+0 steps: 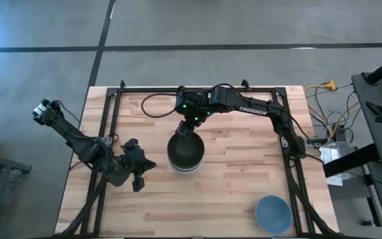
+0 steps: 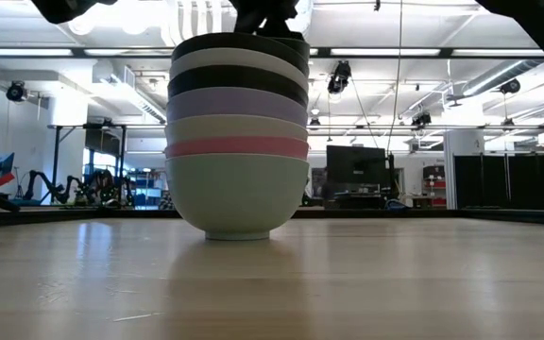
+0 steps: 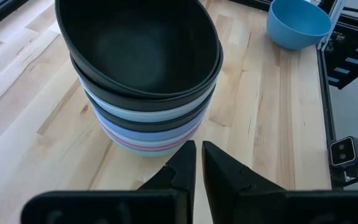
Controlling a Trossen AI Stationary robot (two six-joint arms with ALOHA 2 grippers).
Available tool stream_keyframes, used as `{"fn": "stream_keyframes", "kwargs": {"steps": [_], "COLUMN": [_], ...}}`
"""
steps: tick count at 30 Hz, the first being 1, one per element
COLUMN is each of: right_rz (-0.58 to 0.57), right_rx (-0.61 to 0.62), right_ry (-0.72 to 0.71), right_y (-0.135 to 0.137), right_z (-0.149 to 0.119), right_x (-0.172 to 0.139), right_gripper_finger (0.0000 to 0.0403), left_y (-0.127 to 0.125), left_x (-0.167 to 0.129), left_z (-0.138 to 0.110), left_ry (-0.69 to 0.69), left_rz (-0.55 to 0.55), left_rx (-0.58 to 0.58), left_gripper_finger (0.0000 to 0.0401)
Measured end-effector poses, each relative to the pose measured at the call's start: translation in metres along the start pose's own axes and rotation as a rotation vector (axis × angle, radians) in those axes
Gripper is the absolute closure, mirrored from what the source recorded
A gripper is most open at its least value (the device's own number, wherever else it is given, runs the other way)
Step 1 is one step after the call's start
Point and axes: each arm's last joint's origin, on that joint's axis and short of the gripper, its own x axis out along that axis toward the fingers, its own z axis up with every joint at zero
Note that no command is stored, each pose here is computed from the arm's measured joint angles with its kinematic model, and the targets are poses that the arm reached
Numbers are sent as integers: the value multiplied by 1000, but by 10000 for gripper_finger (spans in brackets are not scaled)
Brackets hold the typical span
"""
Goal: Nest bowls inside each other
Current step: Stack the black bowl on top of the other black bowl
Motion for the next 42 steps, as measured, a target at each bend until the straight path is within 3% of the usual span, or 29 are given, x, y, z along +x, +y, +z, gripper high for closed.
{"fn": "stream_keyframes", "kwargs": {"steps": [10,21,29,42], "right_rz": [-91,-117,-173,-198], "right_rx": [-14,-32,-37,-100], "right_ry": [57,66,155,284], "right_y": [-4,-5,-10,15], "right_z": [-7,-8,-17,-44], "right_x": [7,7,5,0], "right_gripper_finger": [287,287,287,287], "left_y": [0,0,0,0], "left_x": [0,0,0,0], "left_z": [0,0,0,0], "left_ry": [0,-4,-6,-11], "left_rz": [1,5,7,12], "left_rx": [1,2,2,3], "left_gripper_finger": [389,389,389,389]}}
